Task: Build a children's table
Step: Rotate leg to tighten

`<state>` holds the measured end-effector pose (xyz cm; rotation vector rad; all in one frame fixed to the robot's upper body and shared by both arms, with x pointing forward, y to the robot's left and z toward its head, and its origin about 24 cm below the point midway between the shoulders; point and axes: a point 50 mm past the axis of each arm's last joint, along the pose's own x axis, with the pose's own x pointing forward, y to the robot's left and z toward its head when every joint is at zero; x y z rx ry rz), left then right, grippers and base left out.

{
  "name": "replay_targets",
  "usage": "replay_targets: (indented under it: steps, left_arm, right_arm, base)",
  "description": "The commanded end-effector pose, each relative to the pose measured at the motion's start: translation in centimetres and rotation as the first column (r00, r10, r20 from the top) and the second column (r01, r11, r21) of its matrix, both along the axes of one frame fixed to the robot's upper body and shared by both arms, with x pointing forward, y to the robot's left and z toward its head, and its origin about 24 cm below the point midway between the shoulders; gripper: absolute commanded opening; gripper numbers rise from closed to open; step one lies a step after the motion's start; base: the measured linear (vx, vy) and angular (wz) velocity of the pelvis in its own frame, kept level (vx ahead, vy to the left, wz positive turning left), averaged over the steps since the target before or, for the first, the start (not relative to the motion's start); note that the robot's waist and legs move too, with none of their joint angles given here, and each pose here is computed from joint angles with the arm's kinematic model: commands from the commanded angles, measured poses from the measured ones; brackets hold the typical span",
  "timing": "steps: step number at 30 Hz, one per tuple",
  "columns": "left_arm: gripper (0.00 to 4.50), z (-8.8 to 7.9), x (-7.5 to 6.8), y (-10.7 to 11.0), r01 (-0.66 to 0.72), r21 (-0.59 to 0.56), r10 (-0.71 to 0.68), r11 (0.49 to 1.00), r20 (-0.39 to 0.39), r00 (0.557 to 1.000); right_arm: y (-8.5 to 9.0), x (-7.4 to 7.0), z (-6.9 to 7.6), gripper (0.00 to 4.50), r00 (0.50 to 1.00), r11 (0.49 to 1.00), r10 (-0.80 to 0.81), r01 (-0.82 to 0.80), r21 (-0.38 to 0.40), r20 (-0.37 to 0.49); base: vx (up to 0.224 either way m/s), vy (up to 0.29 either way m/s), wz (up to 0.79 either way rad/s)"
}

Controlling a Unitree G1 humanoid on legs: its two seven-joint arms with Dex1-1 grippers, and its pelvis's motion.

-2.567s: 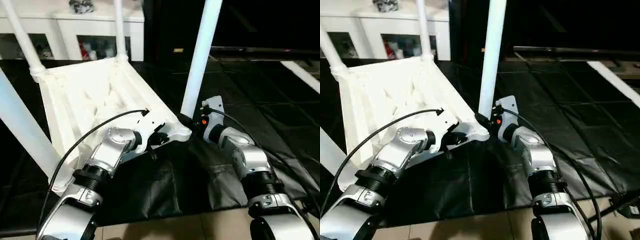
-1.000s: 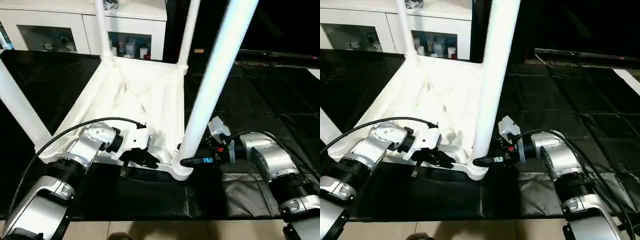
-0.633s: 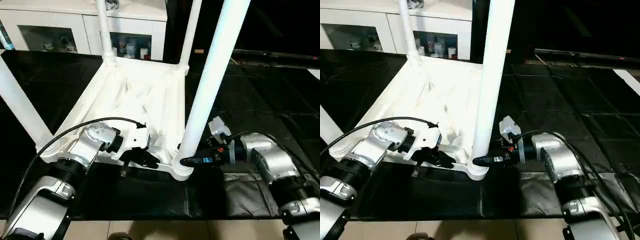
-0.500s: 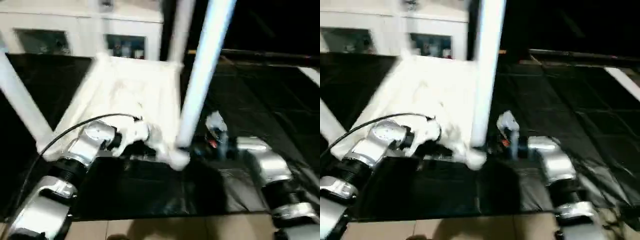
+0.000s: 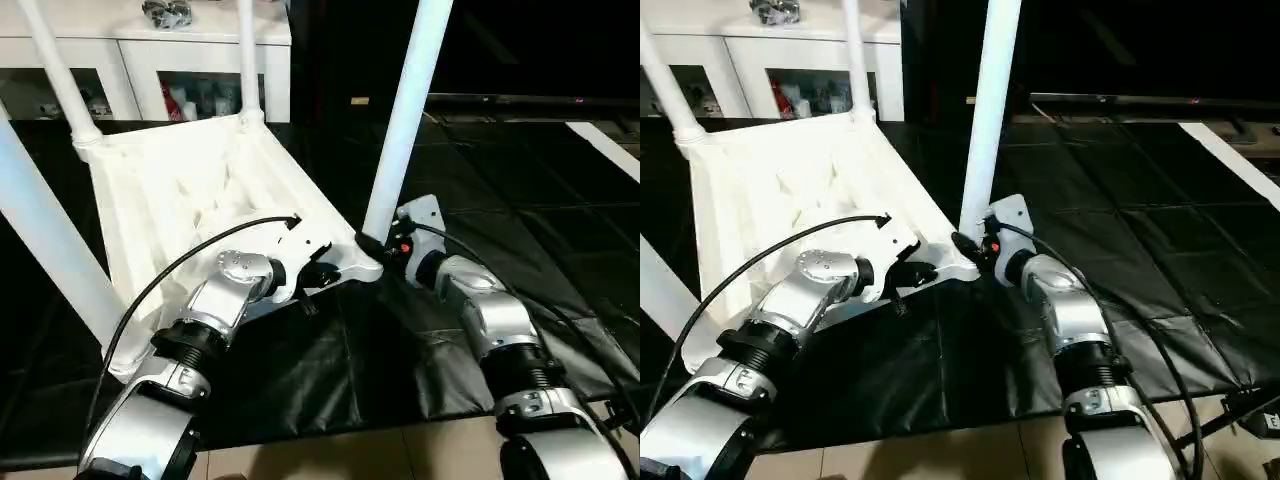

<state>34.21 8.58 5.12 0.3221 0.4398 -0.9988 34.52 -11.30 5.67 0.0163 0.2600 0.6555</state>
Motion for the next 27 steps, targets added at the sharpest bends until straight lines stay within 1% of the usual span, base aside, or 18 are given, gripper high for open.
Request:
replay_targets:
  steps: [1,4,5,6,7,8,10,12,13,14,15,16,18,20,22,23,25,27]
  left_arm:
    - [0.0,1.9,0.1,-2.3,0.07,-0.036,-0.066,0.997,0.083,0.994]
    - [0.0,1.7,0.1,-1.2,0.091,0.0,-0.091,0.996,0.091,0.992]
    - [0.0,1.6,0.1,-0.9,0.1,0.009,-0.101,0.995,0.089,0.991]
    - [0.0,1.5,0.1,-0.5,0.11,0.019,-0.112,0.994,0.084,0.99]
    - [0.0,1.5,0.0,-0.2,0.132,0.025,-0.134,0.991,0.087,0.987]
    - [0.0,1.5,0.0,0.2,0.155,0.033,-0.157,0.987,0.084,0.984]
    - [0.0,1.5,-0.3,0.8,0.221,0.048,-0.224,0.974,0.094,0.97]
    - [0.0,1.6,-0.4,1.1,0.26,0.054,-0.264,0.964,0.098,0.96]
    - [0.0,1.7,-0.8,1.5,0.323,0.059,-0.327,0.945,0.091,0.941]
    - [0.0,1.7,-0.9,1.6,0.341,0.058,-0.345,0.938,0.083,0.935]
    - [0.0,1.8,-1.3,2.0,0.4,0.061,-0.403,0.915,0.063,0.913]
    - [0.0,1.8,-1.6,2.2,0.44,0.069,-0.444,0.895,0.053,0.894]
    - [0.0,1.8,-1.9,2.6,0.491,0.086,-0.494,0.867,0.029,0.869]
    - [0.0,1.8,-2.1,3.1,0.542,0.109,-0.545,0.834,0.004,0.838]
    - [0.0,1.9,-2.2,3.2,0.559,0.117,-0.562,0.821,-0.004,0.827]
    - [0.0,1.9,-2.2,3.4,0.578,0.125,-0.582,0.806,-0.012,0.813]
    - [0.0,1.8,-2.4,3.8,0.622,0.167,-0.625,0.765,-0.046,0.78]
    - [0.0,1.7,-2.4,3.8,0.629,0.174,-0.631,0.758,-0.051,0.774]
  right_arm:
    - [4.1,-1.6,-1.5,3.06,0.982,0.984,0.176,-0.173,0.041,-0.072]
    - [3.4,-1.9,-1.4,3.35,0.976,0.976,0.214,-0.213,0.043,-0.043]
    - [3.1,-2.0,-1.3,3.35,0.973,0.973,0.23,-0.228,0.046,-0.031]
    - [2.6,-2.1,-1.2,3.46,0.969,0.968,0.248,-0.247,0.048,-0.017]
    - [2.1,-2.3,-1.2,3.6,0.963,0.962,0.268,-0.267,0.05,-0.011]
    - [1.5,-2.4,-1.1,3.6,0.958,0.957,0.287,-0.287,0.047,-0.001]
    - [0.4,-2.7,-0.9,3.82,0.946,0.945,0.323,-0.323,0.046,0.009]
    - [-0.2,-2.7,-0.7,3.98,0.939,0.938,0.343,-0.343,0.045,0.014]
    - [-1.0,-2.9,-0.3,4.05,0.923,0.922,0.384,-0.384,0.041,0.023]
    - [-1.3,-3.0,-0.2,4.05,0.917,0.916,0.399,-0.4,0.041,0.027]
    - [-2.0,-3.2,0.2,4.05,0.895,0.894,0.446,-0.446,0.044,0.03]
    - [-2.4,-3.4,0.5,4.23,0.877,0.876,0.48,-0.48,0.042,0.029]
    - [-2.9,-3.7,0.8,4.41,0.846,0.846,0.532,-0.532,0.032,0.023]
    - [-3.5,-3.9,1.2,4.41,0.804,0.804,0.595,-0.595,0.011,0.01]
    - [-3.7,-4.0,1.4,4.41,0.787,0.787,0.617,-0.617,0.007,0.0]
    - [-3.9,-4.0,1.5,4.41,0.767,0.767,0.642,-0.642,0.003,-0.008]
    - [-4.3,-4.2,1.8,4.41,0.704,0.704,0.71,-0.71,0.002,-0.016]
    - [-4.4,-4.3,1.9,4.15,0.695,0.695,0.719,-0.719,-0.002,-0.008]
  base:
    - [0.0,0.0,0.0]
    - [0.0,0.0,0.0]
    - [0.0,0.0,0.0]
    - [0.0,0.0,0.0]
    - [0.0,0.0,0.0]
    - [0.0,0.0,0.0]
    - [0.0,0.0,0.0]
    - [0.0,0.0,0.0]
    - [0.0,0.0,0.0]
    - [0.0,0.0,0.0]
    - [0.0,0.0,0.0]
    - [0.0,0.0,0.0]
    - [0.0,0.0,0.0]
    - [0.0,0.0,0.0]
    - [0.0,0.0,0.0]
    - [0.0,0.0,0.0]
    - [0.0,0.0,0.0]
    - [0.0,0.0,0.0]
